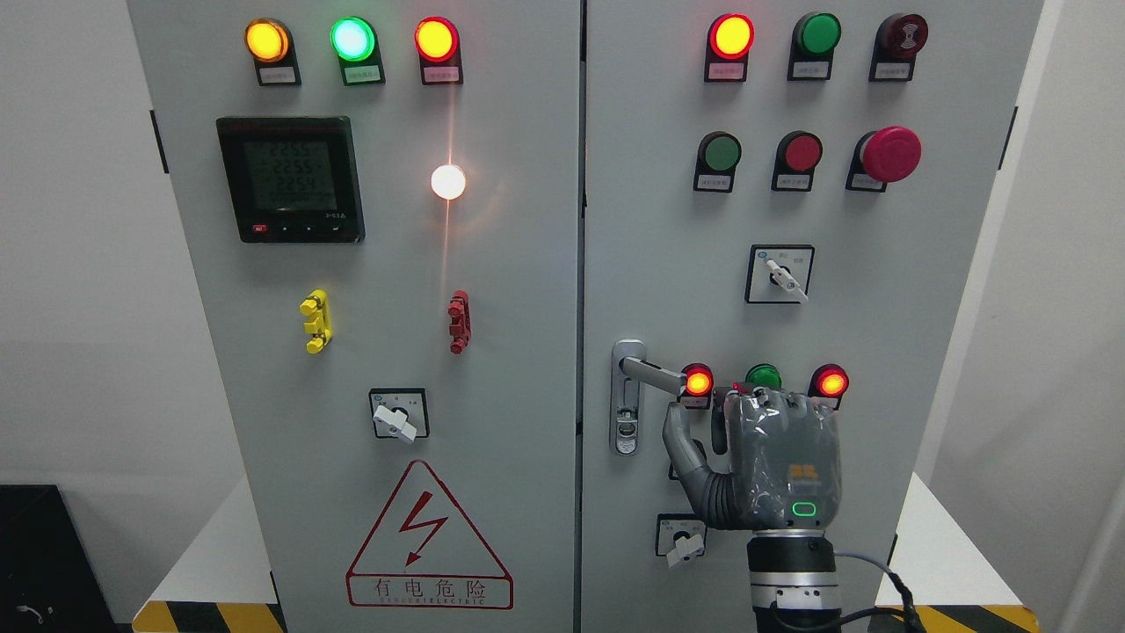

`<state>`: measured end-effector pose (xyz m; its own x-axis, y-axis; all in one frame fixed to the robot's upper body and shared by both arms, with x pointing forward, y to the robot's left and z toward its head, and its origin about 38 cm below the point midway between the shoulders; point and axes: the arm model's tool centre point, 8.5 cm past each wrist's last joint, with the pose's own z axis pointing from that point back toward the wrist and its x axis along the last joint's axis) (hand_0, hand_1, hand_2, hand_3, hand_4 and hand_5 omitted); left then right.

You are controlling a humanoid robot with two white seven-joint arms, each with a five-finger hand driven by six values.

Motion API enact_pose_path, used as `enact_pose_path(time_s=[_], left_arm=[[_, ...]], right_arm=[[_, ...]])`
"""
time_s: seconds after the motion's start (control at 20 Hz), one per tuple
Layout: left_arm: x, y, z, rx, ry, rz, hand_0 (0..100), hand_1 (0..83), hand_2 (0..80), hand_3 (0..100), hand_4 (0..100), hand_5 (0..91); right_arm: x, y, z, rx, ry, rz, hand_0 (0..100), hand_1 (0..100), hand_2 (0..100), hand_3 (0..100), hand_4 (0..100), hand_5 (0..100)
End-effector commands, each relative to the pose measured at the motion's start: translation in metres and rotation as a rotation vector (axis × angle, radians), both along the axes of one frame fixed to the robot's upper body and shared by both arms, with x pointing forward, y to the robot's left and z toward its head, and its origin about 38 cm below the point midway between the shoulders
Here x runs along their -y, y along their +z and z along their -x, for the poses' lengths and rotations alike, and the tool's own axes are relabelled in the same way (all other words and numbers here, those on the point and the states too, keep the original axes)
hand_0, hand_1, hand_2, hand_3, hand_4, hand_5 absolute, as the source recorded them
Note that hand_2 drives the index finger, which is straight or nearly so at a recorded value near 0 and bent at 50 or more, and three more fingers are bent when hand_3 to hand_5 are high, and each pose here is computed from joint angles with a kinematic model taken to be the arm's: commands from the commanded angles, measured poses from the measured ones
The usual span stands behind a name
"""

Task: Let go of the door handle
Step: 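Open the right hand and pull it away from the handle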

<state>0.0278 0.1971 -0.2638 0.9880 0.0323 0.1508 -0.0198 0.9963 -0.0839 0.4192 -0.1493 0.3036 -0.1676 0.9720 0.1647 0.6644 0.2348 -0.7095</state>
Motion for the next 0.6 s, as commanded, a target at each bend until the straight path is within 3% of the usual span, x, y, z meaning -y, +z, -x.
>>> enact_pose_path(time_s=[0.0, 0.05, 0.15, 0.3, 0.4, 0.55], left_arm=[[0.000, 0.000, 0.006, -0.008, 0.001, 0.000, 12, 55.6, 0.0, 0, 0, 0.0], [0.000, 0.000, 0.006, -0.008, 0.001, 0.000, 12, 55.6, 0.0, 0, 0, 0.0], [0.000, 0.000, 0.006, -0.010, 0.001, 0.000, 12, 55.6, 0.0, 0, 0, 0.0], [0.000, 0.000, 0.006, -0.008, 0.001, 0.000, 12, 55.6, 0.0, 0, 0, 0.0], [0.000, 0.000, 0.005, -0.008, 0.001, 0.000, 12, 55.6, 0.0, 0, 0, 0.0], [0.000, 0.000, 0.006, -0.010, 0.001, 0.000, 12, 55.6, 0.0, 0, 0, 0.0]], right_arm=[[0.016, -0.007, 0.012, 0.001, -0.006, 0.041, 54, 27, 80, 100, 95, 98], [0.021, -0.011, 0.014, -0.005, 0.001, 0.043, 54, 27, 79, 100, 94, 96], [0.029, -0.014, 0.021, -0.005, 0.022, 0.062, 53, 26, 63, 93, 86, 85], [0.046, -0.017, 0.031, -0.006, 0.017, 0.066, 52, 25, 53, 81, 75, 68], [0.053, -0.019, 0.039, -0.003, 0.048, 0.060, 52, 24, 49, 77, 71, 63], [0.069, -0.022, 0.048, 0.003, 0.051, 0.086, 52, 22, 36, 55, 54, 46]])
